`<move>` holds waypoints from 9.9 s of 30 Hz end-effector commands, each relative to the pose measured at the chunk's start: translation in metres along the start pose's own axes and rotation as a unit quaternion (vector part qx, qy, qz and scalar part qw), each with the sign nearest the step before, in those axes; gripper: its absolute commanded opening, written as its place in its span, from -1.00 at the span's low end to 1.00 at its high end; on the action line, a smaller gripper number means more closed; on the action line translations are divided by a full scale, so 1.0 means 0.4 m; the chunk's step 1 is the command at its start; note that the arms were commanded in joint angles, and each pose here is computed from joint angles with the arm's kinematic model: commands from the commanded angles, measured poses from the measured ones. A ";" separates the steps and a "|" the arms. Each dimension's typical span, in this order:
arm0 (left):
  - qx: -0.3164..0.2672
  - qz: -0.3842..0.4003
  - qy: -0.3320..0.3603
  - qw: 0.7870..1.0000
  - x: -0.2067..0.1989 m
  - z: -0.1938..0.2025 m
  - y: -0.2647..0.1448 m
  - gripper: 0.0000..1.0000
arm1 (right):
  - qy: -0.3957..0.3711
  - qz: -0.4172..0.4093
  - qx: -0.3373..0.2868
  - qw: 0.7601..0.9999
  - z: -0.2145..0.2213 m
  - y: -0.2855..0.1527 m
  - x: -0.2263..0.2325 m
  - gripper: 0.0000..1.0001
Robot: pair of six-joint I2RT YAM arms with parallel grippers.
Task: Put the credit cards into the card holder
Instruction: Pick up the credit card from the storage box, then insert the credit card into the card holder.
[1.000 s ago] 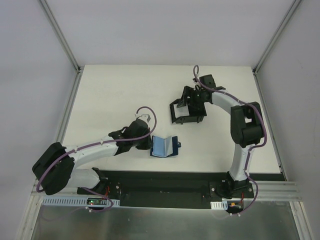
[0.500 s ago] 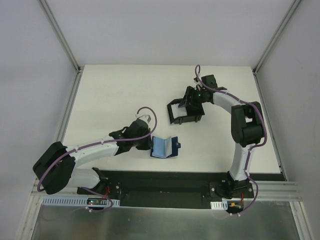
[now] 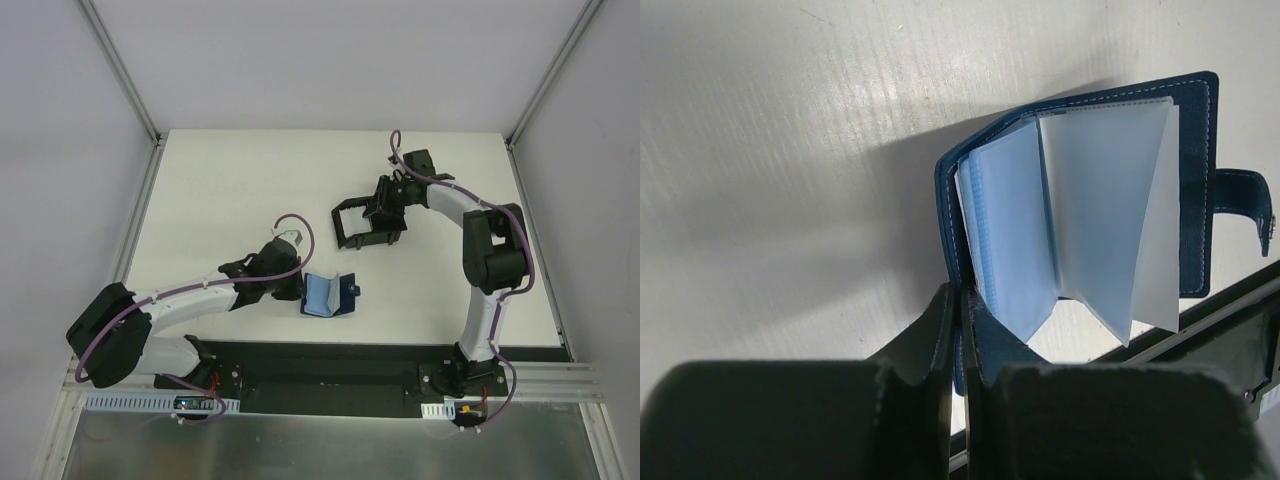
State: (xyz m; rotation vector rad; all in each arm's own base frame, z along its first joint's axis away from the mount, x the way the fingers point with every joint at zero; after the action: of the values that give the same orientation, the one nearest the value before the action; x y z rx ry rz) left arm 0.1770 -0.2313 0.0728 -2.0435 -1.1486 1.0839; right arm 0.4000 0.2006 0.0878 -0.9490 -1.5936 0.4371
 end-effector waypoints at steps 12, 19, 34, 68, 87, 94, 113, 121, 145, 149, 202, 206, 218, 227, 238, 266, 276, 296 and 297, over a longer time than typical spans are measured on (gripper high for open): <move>0.009 0.008 0.011 1.000 -0.018 -0.007 0.006 -1.00 | -0.025 -0.016 -0.021 0.999 -0.018 -0.062 0.056 -0.52; 0.011 0.007 0.012 1.000 -0.017 -0.006 0.008 -1.00 | -0.022 -0.030 -0.016 0.999 -0.019 -0.068 0.075 -0.53; 0.013 0.005 0.012 1.000 -0.014 -0.005 0.012 -1.00 | -0.033 0.034 -0.049 0.998 -0.011 -0.060 0.117 -0.52; -0.022 0.008 0.008 1.000 -0.009 -0.015 -0.026 -1.00 | -0.136 0.012 -0.150 0.979 -0.013 -0.296 0.244 -0.99; -0.023 0.029 -0.014 0.999 -0.028 -0.014 -0.042 -1.00 | -0.052 -0.065 -0.091 0.992 0.411 -0.187 0.271 -0.99; -0.013 0.030 -0.020 0.999 -0.029 -0.006 -0.037 -1.00 | -0.052 -0.065 -0.081 0.993 0.445 -0.159 0.287 -0.99; 0.004 -0.009 -0.023 1.000 0.024 0.042 -0.013 -1.00 | -0.029 -0.013 -0.028 0.999 0.545 -0.052 0.155 -0.99; 0.019 -0.050 -0.019 0.998 0.074 0.080 0.020 -1.00 | -0.009 -0.054 -0.030 0.998 0.560 -0.027 0.154 -0.99; 0.033 -0.088 -0.064 0.993 0.123 0.135 0.039 -1.00 | 0.090 -0.079 -0.028 0.992 0.622 0.011 0.070 -0.99; 0.035 -0.088 -0.066 0.993 0.122 0.137 0.041 -1.00 | 0.087 -0.084 -0.024 0.992 0.626 0.022 0.070 -0.99; 0.029 -0.105 -0.081 0.991 0.159 0.116 0.037 -1.00 | 0.081 -0.091 0.000 0.993 0.609 0.050 0.113 -0.48; 0.026 -0.103 -0.084 0.991 0.161 0.120 0.031 -1.00 | 0.056 -0.046 -0.013 0.997 0.602 0.027 0.085 -0.20; 0.024 -0.090 -0.074 0.993 0.146 0.106 0.033 -1.00 | 0.022 -0.045 0.019 0.999 0.613 0.043 0.139 -0.12; 0.020 -0.077 -0.074 0.994 0.130 0.094 0.030 -1.00 | -0.024 -0.037 0.029 0.999 0.608 0.037 0.203 -0.13; 0.005 -0.060 -0.074 0.995 0.114 0.075 0.018 -1.00 | -0.032 -0.050 0.060 0.996 0.626 0.063 0.238 -0.11; -0.051 -0.029 -0.052 0.997 0.073 0.001 -0.048 -1.00 | -0.074 0.052 0.007 0.996 0.569 -0.014 0.152 -0.35; -0.065 0.005 -0.031 0.997 0.033 -0.036 -0.076 -1.00 | -0.070 0.111 0.027 0.991 0.586 0.013 0.101 -0.82; -0.025 0.105 0.014 0.994 -0.062 -0.045 -0.070 -1.00 | -0.066 0.102 0.035 0.992 0.601 0.032 0.105 -0.91; -0.028 0.101 0.013 0.994 -0.058 -0.044 -0.069 -1.00 | -0.066 0.100 0.033 0.992 0.600 0.031 0.107 -0.91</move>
State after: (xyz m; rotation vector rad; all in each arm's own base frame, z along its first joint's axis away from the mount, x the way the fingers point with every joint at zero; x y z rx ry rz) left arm 0.1719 -0.2311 0.1016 -2.1891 -1.0421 1.1455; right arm 0.1784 0.2910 0.0453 -1.0419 -1.6008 0.6988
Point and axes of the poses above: each gripper's point midway between its finger pads, its own y axis out along the fingers, its own x axis along the line the jaws close on, z = x × y, the point moved 3 cm from there along -y, back along the fingers, and after that the axes turned 7 degrees about y, right-handed, at the moved point
